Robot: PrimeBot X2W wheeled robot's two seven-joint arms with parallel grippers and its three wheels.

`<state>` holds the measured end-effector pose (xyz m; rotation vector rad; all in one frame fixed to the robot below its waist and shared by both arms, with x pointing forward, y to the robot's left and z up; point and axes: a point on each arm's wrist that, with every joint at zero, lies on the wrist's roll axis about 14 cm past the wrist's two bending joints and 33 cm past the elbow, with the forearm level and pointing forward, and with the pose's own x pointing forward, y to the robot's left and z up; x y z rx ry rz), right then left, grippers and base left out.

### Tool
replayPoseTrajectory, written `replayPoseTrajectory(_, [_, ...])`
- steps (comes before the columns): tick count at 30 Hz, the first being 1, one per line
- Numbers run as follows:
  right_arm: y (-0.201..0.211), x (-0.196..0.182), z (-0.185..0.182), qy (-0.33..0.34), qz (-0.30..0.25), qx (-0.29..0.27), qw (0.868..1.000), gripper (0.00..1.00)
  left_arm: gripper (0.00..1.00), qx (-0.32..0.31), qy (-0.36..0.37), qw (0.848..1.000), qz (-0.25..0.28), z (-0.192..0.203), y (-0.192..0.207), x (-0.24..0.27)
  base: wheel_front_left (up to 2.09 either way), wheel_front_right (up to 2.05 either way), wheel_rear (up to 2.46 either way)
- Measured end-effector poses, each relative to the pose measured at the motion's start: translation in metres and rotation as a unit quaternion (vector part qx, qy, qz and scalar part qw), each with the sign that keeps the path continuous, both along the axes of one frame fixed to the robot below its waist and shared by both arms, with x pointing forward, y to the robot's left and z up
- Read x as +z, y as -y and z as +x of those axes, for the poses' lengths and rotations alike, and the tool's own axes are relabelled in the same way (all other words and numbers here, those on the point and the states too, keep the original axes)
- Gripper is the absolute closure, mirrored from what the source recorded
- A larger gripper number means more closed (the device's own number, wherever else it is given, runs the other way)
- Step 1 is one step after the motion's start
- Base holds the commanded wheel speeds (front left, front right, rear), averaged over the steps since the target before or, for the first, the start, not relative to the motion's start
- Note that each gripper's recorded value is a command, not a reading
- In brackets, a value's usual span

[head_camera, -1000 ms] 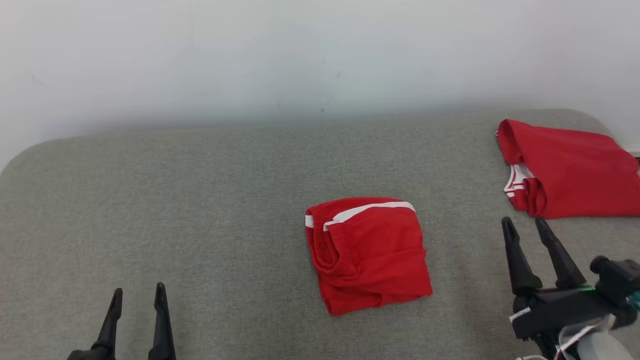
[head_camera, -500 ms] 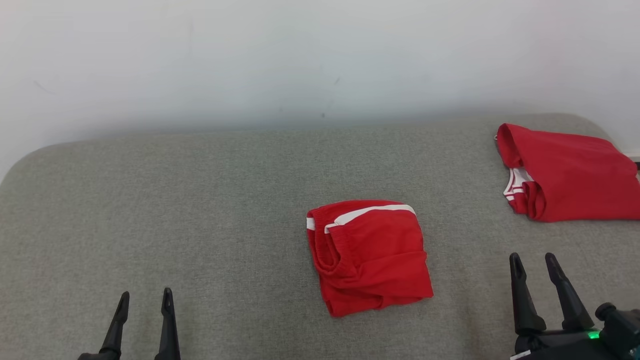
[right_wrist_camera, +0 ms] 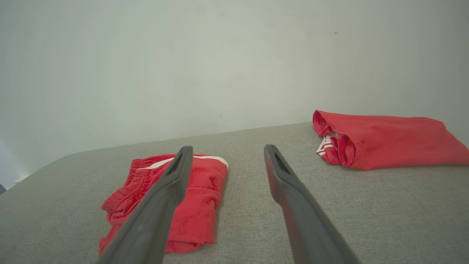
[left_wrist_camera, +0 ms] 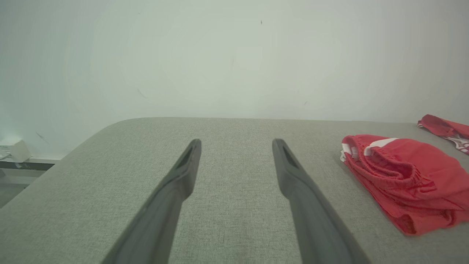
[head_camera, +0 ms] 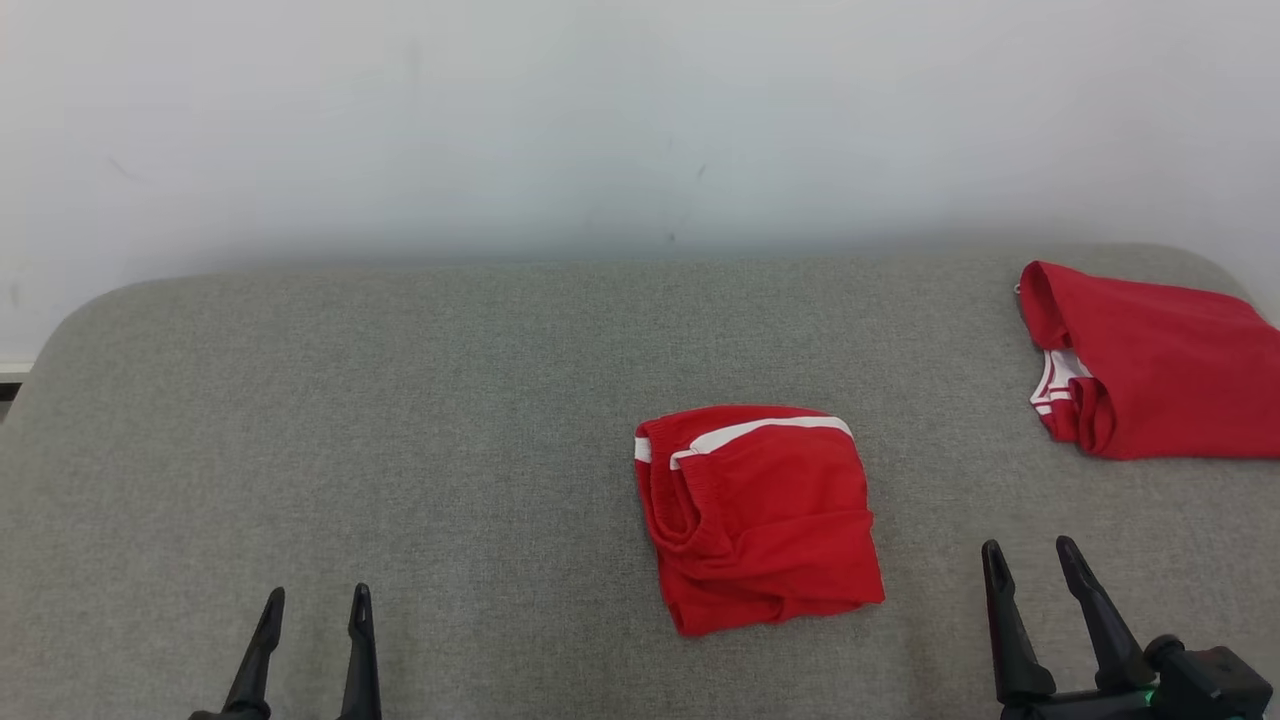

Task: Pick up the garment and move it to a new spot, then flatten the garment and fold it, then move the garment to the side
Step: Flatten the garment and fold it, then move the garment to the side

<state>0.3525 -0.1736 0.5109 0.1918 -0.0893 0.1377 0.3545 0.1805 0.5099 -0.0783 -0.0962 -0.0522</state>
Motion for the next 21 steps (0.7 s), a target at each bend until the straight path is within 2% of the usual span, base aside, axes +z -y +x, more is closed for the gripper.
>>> replayPoseTrajectory(21, [-0.0066, -0.0076, 0.0018, -0.011, -0.008, 0.008, 1.0, 0.0, 0.0, -0.014, 0.005, 1.0, 0.006, -0.0059, 0.0064, 0.0027, 0.0, 0.0, 0.0])
